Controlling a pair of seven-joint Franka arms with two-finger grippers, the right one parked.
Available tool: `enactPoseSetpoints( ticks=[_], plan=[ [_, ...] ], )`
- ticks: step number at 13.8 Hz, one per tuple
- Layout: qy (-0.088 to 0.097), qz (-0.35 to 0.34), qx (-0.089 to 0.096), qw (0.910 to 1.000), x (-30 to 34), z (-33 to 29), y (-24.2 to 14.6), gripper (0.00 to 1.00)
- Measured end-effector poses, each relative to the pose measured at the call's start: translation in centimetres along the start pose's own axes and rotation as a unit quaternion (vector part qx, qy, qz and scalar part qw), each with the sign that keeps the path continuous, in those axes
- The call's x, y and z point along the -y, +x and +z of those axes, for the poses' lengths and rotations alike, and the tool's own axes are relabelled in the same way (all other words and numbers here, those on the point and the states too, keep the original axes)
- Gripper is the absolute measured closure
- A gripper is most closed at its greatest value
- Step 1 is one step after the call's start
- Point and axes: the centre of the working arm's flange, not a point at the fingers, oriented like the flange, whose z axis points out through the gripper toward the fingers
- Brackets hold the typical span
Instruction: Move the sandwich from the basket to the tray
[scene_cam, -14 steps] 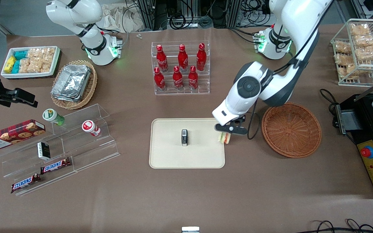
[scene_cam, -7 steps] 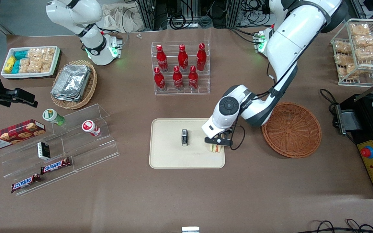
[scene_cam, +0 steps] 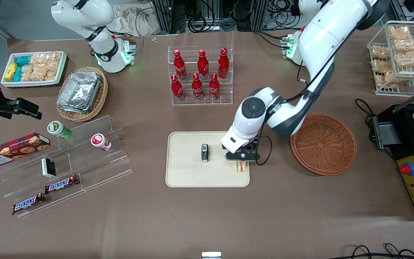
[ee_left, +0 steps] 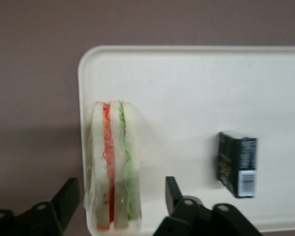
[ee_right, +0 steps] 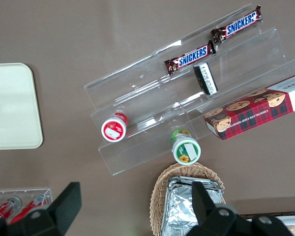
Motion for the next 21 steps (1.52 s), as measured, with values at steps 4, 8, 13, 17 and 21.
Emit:
enactPoseSetpoints(
  ticks=[4, 8, 13, 17, 21],
  plan=[
    [0.01, -0.037, -0.002, 0.9993, 0.9, -13.5, -1.2, 0.0],
    [0.029, -0.028, 0.041, 0.9983, 10.6, -24.9, -1.1, 0.0],
    [0.029, -0.032, 0.055, 0.9975, 26.1, -33.5, -1.0, 0.0],
    [0.024, -0.045, 0.05, 0.9975, 27.6, -34.0, -0.6, 0.0],
    [0.023, -0.043, 0.047, 0.9977, 26.9, -33.4, 1.3, 0.0]
  ],
)
